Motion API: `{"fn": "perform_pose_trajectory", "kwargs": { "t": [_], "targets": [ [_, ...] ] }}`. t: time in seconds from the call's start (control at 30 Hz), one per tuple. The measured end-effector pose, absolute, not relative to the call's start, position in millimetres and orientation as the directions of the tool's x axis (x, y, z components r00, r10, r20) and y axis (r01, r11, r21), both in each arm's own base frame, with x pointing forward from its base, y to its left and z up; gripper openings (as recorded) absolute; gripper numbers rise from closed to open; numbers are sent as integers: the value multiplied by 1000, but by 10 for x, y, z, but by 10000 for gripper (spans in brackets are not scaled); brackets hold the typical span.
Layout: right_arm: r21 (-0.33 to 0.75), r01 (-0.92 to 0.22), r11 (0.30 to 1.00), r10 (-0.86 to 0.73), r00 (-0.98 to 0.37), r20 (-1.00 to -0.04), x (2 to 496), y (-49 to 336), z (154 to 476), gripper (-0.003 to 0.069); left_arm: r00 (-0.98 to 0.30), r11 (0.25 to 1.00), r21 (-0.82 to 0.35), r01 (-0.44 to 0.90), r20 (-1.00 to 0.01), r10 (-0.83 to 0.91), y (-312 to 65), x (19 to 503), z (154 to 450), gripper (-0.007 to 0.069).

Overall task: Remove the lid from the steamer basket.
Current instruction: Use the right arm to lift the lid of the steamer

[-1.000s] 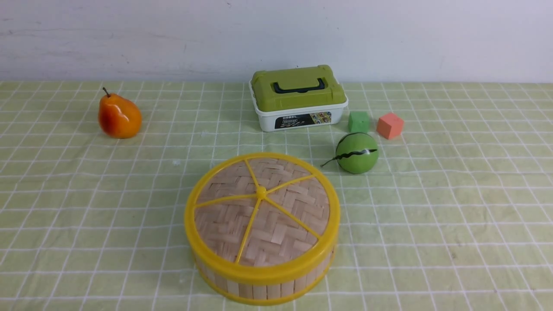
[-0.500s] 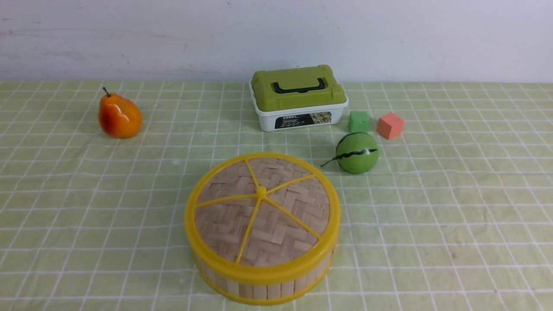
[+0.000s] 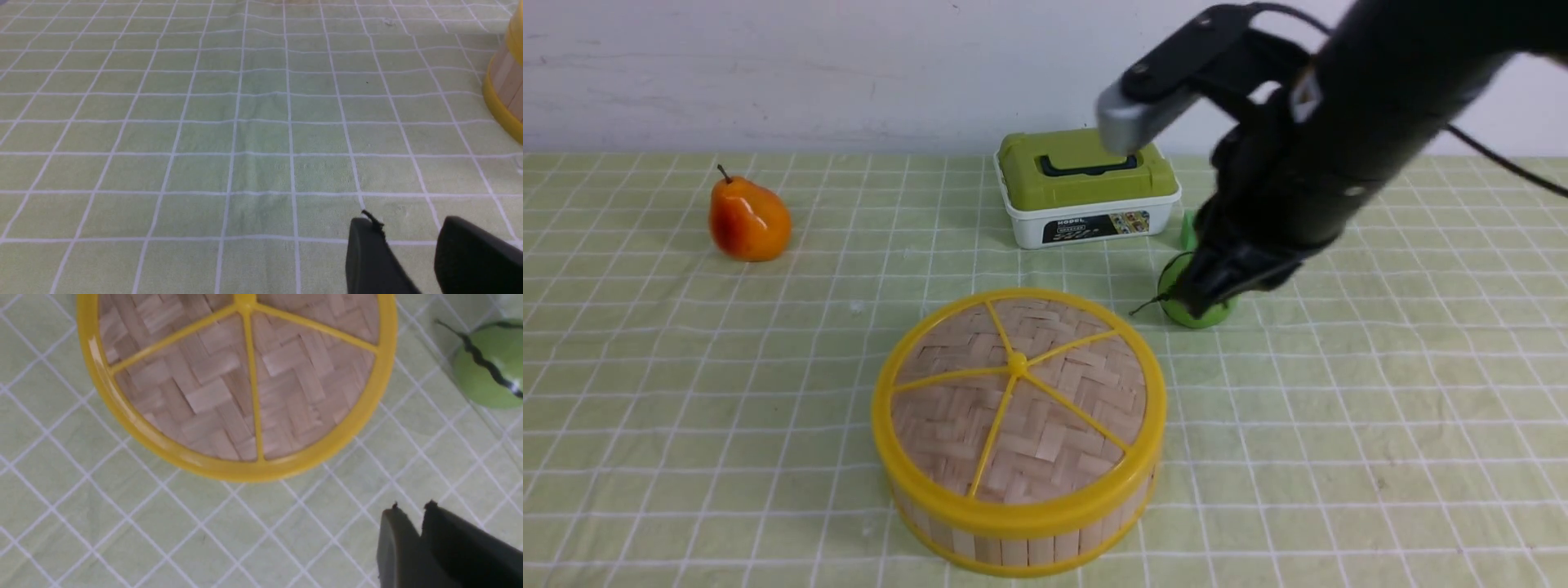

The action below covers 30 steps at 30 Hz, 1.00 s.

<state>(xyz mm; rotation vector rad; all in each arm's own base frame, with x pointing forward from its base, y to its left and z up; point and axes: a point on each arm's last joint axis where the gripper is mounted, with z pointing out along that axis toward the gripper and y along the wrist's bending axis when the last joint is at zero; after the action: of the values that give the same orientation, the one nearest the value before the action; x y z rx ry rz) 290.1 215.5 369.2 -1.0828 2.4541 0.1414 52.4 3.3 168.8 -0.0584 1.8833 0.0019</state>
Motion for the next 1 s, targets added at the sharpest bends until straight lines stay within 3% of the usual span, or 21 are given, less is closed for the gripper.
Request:
{"fn": "perform_pose_trajectory", "kwargs": {
  "t": [0.03, 0.27, 0.4, 0.67, 1.0],
  "targets": [
    [-86, -724, 685, -677, -589, -441, 2912, 2172, 3683, 90, -307, 999, -28, -41, -951, -40, 33, 524, 1688, 239],
    [17, -756, 654, -674, -593, -439, 3262, 2728, 3324, 332, -307, 999, -28, -41, -951, -40, 33, 524, 1688, 239],
    [55, -755, 654, -654, -600, -461, 3418, 2909, 3122, 398, -307, 999, -28, -41, -951, -40, 33, 524, 1688, 239],
    [79, -748, 659, -654, -622, -430, 3549, 3030, 2782, 374, -307, 999, -28, -41, -951, -40, 33, 524, 1688, 239],
    [95, -744, 661, -653, -633, -416, 3582, 3069, 2657, 204, -307, 999, -28, -41, -951, -40, 33, 524, 1688, 239]
  ]
}}
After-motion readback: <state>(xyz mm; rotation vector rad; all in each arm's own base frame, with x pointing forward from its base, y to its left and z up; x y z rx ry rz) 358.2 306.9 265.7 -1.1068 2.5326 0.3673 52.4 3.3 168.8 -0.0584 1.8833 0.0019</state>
